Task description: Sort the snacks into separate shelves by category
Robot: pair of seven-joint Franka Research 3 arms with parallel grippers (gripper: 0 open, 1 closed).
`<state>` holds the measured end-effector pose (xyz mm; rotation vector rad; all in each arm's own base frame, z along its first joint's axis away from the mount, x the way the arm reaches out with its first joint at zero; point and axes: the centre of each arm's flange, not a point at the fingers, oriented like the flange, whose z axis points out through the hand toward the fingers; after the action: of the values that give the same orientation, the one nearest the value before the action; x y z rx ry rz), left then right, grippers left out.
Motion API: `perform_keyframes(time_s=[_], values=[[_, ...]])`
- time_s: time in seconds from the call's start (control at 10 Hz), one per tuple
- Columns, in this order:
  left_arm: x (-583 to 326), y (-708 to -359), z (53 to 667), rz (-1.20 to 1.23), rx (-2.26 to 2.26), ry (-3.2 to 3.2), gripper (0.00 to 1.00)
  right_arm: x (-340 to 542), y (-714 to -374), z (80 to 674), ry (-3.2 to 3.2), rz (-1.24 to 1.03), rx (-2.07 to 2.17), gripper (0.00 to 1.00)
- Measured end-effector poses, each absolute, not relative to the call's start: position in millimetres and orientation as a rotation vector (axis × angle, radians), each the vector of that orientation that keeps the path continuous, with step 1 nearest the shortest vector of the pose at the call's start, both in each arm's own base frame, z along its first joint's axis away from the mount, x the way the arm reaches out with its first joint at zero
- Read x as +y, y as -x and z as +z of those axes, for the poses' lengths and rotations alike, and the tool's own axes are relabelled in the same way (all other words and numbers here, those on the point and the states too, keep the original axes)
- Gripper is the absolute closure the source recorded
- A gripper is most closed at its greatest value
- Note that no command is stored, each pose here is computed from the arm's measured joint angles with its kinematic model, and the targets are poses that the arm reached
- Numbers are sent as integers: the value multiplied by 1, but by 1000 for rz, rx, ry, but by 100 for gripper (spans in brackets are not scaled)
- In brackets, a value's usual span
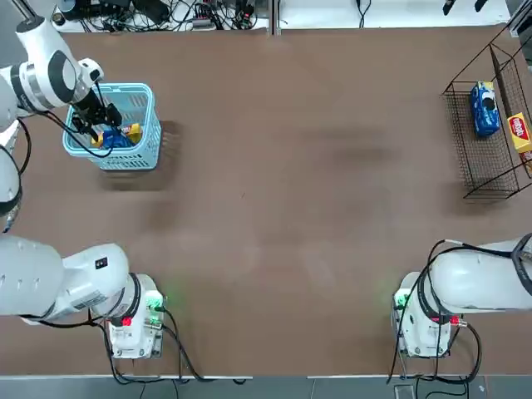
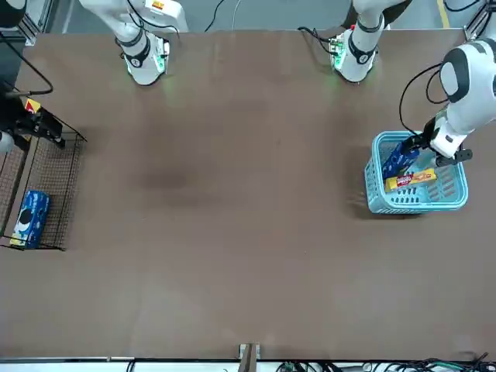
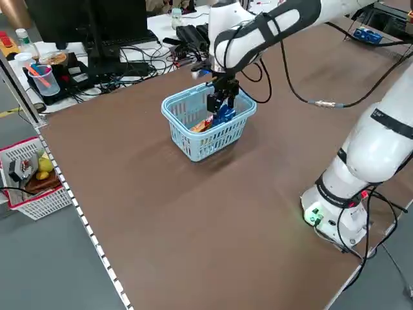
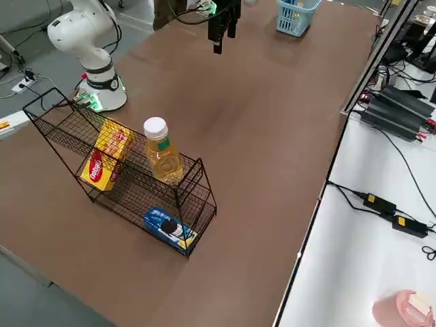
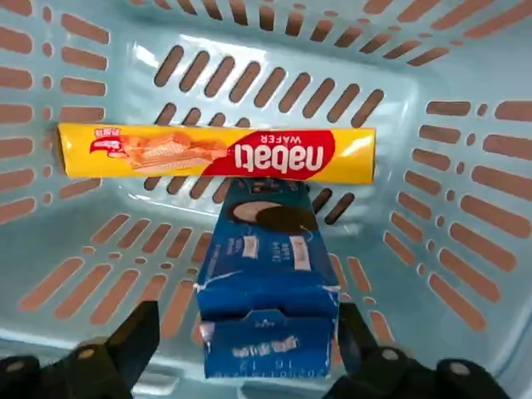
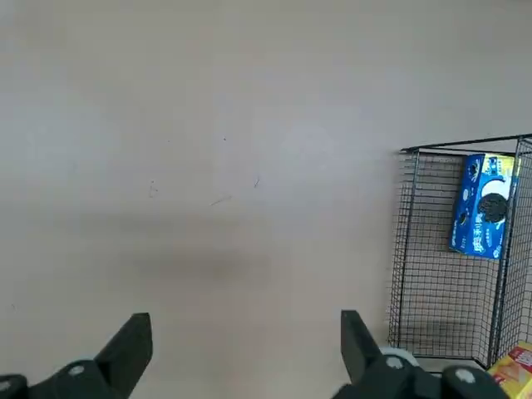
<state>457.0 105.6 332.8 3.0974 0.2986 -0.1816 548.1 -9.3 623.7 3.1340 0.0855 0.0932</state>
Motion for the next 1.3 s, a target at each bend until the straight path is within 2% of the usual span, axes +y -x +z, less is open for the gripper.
perform_keyframes(time_s=[0.3, 0.8, 0.9, 1.1, 1.3], values=[[105, -455, 316, -166, 300, -3098, 8, -9, -548, 624, -3134, 92, 86, 0], [105, -455, 307, -183, 301, -3095, 41, -10, -547, 623, -3135, 81, 85, 0], [105, -457, 314, -203, 299, -3092, 41, -9, -547, 623, -3135, 79, 85, 0], [108, -467, 352, -281, 295, -3079, 43, -9, -546, 622, -3135, 68, 85, 0], [110, -481, 420, -361, 290, -3064, 43, -9, -546, 622, -3136, 62, 86, 0]])
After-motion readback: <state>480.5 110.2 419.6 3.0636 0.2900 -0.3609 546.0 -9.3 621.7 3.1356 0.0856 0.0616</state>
